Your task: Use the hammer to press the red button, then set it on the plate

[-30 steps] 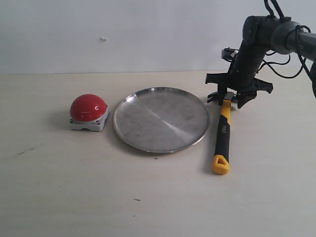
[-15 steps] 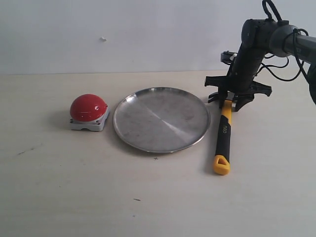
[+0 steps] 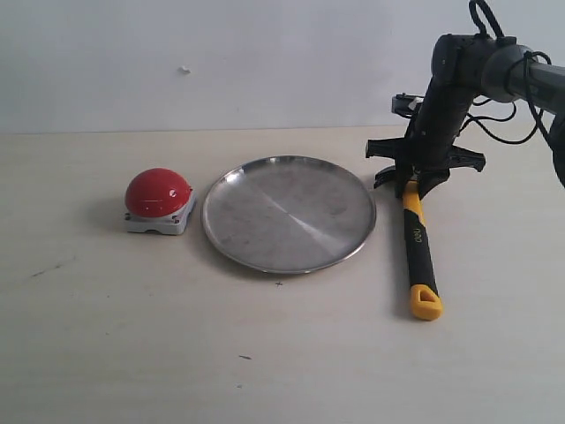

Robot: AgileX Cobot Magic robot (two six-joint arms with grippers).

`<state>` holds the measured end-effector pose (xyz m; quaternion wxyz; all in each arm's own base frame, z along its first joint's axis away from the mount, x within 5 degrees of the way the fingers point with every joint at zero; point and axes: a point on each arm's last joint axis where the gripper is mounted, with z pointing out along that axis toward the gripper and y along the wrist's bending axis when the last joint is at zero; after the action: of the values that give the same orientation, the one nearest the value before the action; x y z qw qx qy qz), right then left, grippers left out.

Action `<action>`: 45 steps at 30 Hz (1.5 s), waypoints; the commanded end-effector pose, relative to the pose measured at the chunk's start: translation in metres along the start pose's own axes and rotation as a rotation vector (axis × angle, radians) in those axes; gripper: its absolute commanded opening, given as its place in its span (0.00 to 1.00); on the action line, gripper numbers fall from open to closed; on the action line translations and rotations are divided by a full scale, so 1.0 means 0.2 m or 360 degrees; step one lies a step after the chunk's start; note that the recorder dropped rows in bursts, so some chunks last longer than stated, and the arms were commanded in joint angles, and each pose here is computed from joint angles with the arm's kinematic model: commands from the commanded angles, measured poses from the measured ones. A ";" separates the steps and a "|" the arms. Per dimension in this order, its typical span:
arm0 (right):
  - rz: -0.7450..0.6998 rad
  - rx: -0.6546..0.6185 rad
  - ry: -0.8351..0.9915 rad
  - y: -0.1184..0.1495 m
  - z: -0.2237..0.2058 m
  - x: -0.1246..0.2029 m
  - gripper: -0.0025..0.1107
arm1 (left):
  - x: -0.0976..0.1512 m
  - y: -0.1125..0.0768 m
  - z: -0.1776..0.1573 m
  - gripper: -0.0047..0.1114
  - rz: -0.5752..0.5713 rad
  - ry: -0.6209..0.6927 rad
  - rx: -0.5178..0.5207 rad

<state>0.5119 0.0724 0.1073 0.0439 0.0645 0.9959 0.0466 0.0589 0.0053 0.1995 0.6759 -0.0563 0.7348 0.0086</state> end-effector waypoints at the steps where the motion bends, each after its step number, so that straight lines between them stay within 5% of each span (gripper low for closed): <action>1: -0.0111 0.0000 0.0010 0.00 -0.02 0.01 0.02 | 0.00 0.00 0.00 0.04 -0.0007 -0.0002 -0.0005; 15: -0.0311 -0.0246 -0.0174 0.08 -0.46 0.06 0.02 | 0.00 0.00 0.00 0.04 -0.0007 -0.0002 -0.0005; 28: -0.0446 -0.0535 -0.0078 0.07 -0.61 0.26 0.02 | 0.00 0.00 0.00 0.04 -0.0007 -0.0002 -0.0005; 45: -0.0609 -0.1371 -0.0136 0.20 -0.73 0.55 0.02 | 0.00 0.00 0.00 0.04 -0.0007 -0.0002 -0.0005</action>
<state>0.4022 0.1087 0.2346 0.0877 -0.1391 0.9086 0.3839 0.0589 0.0053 0.1995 0.6759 -0.0563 0.7348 0.0086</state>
